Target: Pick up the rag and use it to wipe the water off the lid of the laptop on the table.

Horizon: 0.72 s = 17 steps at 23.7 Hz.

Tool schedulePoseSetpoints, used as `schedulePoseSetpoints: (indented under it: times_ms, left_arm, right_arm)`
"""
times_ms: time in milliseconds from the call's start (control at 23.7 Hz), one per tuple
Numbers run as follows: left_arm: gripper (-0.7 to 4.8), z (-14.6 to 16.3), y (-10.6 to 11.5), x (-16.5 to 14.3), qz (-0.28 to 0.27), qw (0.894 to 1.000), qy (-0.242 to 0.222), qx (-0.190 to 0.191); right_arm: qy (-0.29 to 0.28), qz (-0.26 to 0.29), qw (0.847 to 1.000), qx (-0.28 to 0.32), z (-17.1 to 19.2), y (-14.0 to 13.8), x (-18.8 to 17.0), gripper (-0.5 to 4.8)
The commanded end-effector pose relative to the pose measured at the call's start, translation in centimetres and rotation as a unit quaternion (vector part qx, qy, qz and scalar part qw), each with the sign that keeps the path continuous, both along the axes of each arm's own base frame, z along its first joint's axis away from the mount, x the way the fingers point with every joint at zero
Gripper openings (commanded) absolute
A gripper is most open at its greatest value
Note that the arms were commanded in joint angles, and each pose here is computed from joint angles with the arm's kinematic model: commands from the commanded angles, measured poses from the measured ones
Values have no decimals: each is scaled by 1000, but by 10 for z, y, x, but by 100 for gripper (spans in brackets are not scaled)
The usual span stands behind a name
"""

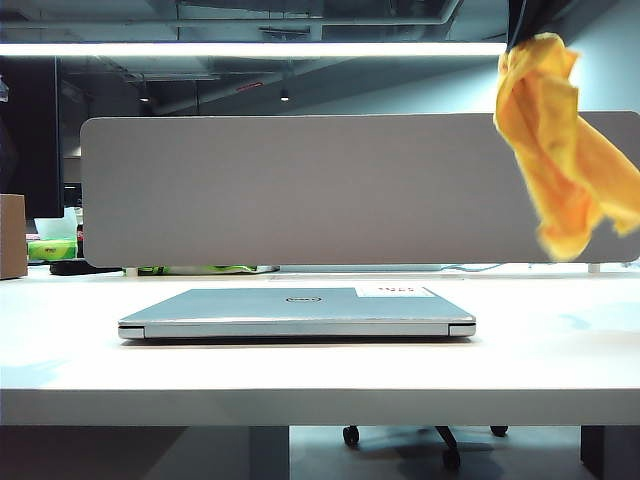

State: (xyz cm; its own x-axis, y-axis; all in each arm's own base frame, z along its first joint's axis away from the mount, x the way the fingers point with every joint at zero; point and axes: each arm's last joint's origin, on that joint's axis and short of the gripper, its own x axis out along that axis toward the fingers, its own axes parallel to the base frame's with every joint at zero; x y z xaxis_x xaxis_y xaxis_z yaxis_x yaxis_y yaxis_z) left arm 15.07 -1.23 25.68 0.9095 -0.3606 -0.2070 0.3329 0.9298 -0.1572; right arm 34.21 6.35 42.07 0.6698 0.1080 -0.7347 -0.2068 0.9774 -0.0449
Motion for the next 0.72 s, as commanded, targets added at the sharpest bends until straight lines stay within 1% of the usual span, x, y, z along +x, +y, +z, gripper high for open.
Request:
schedulePoseSetpoints:
  times_ms: [42,84,126,253,295,337,379,421,464,548,590,632,674,717]
  left_arm:
    - [21,4,0,0,4,1000,-12,1]
    - [21,4,0,0,4,1000,-12,1]
    - [21,5,0,0,4,1000,-15,1]
    - [21,7,1,1,11,1000,-26,-1]
    - [21,10,2,1,27,999,-35,-11]
    - [21,13,3,2,54,997,-45,-36]
    - [22,16,4,2,72,994,-55,-54]
    - [21,20,5,3,86,991,-69,-69]
    - [21,22,5,2,92,990,-82,-72]
    - [21,30,6,0,102,985,-123,-69]
    - [21,36,6,-3,105,981,-150,-71]
    - [21,40,6,-8,106,978,-166,-73]
    - [21,42,6,-12,105,976,-175,-74]
    - [21,45,6,-19,105,974,-189,-75]
  right_arm:
    - [34,-9,999,-1,-10,1,-1,385]
    - [39,-11,999,-1,-10,1,-1,449]
    - [42,-14,999,-5,-11,1,-2,479]
    - [45,-24,999,-19,-8,-2,-7,477]
    - [40,-19,999,-24,-3,-3,-14,294]
    - [23,10,999,-25,8,-4,-24,-11]
    - [5,15,1000,-15,16,-5,-32,5]
    - [-16,16,1000,-5,25,-6,-40,-9]
    - [-35,17,999,0,33,-7,-47,-9]
    - [-88,18,996,11,52,-11,-66,-9]
    - [-153,18,988,21,68,-14,-85,-9]
    - [-204,18,978,30,78,-17,-101,-9]
    - [-238,17,970,36,82,-20,-112,-9]
    - [-278,17,959,43,83,-23,-128,-9]
